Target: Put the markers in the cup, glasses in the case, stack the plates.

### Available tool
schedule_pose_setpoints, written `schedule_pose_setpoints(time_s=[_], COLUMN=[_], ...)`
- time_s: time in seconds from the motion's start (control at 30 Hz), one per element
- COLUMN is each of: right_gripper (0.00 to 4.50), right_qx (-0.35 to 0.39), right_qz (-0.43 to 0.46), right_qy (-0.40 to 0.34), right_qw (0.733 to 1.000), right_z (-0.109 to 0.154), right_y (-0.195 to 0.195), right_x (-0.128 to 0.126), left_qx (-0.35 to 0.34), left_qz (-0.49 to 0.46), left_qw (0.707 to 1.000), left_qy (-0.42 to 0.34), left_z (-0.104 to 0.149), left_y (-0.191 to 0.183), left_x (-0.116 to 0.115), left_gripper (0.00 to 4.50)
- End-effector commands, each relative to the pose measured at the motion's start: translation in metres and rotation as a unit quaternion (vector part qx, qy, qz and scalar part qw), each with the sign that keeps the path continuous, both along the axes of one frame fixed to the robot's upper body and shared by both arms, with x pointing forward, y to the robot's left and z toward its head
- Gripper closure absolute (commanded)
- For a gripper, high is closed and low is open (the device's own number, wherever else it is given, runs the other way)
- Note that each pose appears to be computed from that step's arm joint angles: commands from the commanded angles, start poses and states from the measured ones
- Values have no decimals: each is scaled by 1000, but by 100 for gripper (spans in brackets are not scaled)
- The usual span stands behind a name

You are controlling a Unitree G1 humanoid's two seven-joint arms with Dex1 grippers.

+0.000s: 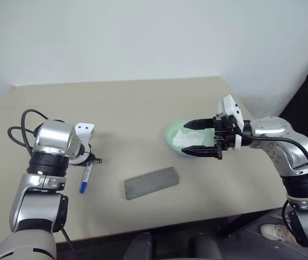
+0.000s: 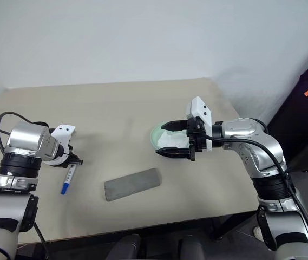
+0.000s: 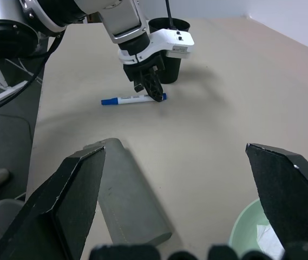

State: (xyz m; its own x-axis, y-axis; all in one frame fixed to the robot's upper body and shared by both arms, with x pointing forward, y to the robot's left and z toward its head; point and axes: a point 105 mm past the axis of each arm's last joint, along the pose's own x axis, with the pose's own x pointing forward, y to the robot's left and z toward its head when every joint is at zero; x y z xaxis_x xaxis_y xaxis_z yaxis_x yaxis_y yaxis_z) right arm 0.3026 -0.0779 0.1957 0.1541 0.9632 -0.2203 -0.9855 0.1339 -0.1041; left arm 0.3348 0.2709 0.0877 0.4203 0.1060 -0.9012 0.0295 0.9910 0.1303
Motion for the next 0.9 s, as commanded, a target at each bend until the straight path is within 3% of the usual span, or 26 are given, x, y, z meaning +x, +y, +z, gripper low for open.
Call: schedule_pose_setpoints(time_s=[0.03,0.23,0.4,0.63,0.73,0.9], right_gripper=[0,0,0,0,0,0], right_qx=[5,5,6,7,7,6], right_qz=[2,2,1,2,2,1], right_qy=[-24,-25,-24,-24,-23,-23], right_qw=[1000,1000,1000,1000,1000,1000], right_z=[13,13,13,12,12,13], right_y=[1,1,1,2,2,1], right_x=[0,0,0,0,0,0], left_qx=[10,12,-13,-77,-88,-109], left_qz=[-10,-60,-148,-227,-244,-216], left_qw=[1000,998,988,958,936,894], left_qy=[-10,-7,-41,-156,-239,-378], left_z=[7,15,43,89,117,172], left_y=[1,-8,-26,-58,-65,-52], left_x=[0,-2,4,22,35,61], left_gripper=[432,432,432,432,432,432])
